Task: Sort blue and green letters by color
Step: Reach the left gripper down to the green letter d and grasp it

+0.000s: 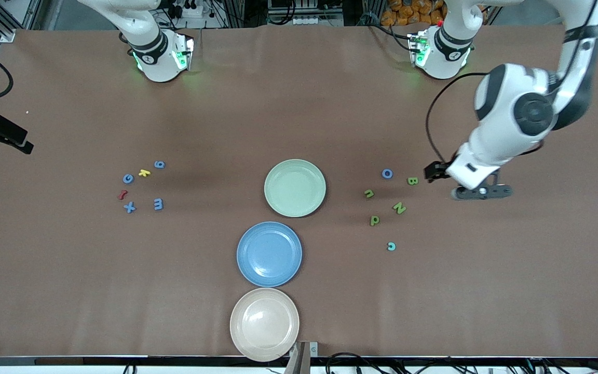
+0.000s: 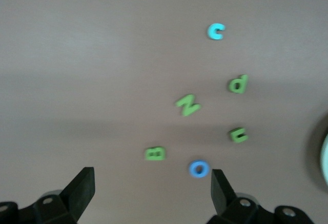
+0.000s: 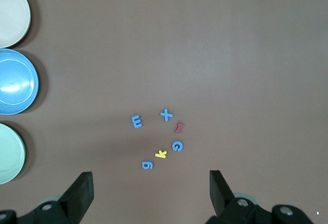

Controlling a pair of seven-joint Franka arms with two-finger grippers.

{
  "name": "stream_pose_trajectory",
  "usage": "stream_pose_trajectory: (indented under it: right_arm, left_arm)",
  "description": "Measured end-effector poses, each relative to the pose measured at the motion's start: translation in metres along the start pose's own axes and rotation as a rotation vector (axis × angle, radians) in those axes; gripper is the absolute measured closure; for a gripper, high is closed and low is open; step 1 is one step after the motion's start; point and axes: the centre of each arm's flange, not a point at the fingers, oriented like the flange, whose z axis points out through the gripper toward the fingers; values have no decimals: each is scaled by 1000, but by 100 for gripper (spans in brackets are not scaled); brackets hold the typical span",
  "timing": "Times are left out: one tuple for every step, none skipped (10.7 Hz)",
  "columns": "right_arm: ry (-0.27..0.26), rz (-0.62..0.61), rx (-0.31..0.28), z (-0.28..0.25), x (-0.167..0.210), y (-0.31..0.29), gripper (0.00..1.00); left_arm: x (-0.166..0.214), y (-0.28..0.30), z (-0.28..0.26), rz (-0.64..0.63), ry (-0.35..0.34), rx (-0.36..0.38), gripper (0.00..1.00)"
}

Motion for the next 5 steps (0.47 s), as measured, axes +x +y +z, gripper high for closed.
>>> stream_pose_trajectory:
  right_arm:
    - [-1, -2, 0, 0, 0, -1, 0]
    - [0, -4, 0, 0, -1, -2, 0]
    - [2, -6, 0, -1, -1, -3, 0]
    - [3, -8, 0, -2, -2, -3, 0]
    - [3, -12, 0, -2, -2, -3, 0]
  left_arm:
    - [-3, 25, 18, -23, 9, -5, 0]
    - [-4, 45, 35, -43, 20, -13, 0]
    - [-4, 61, 52, -58, 35, -25, 0]
    - [-3, 74, 67, -62, 46, -35, 0]
    - [1, 84, 81, -58, 49, -44, 0]
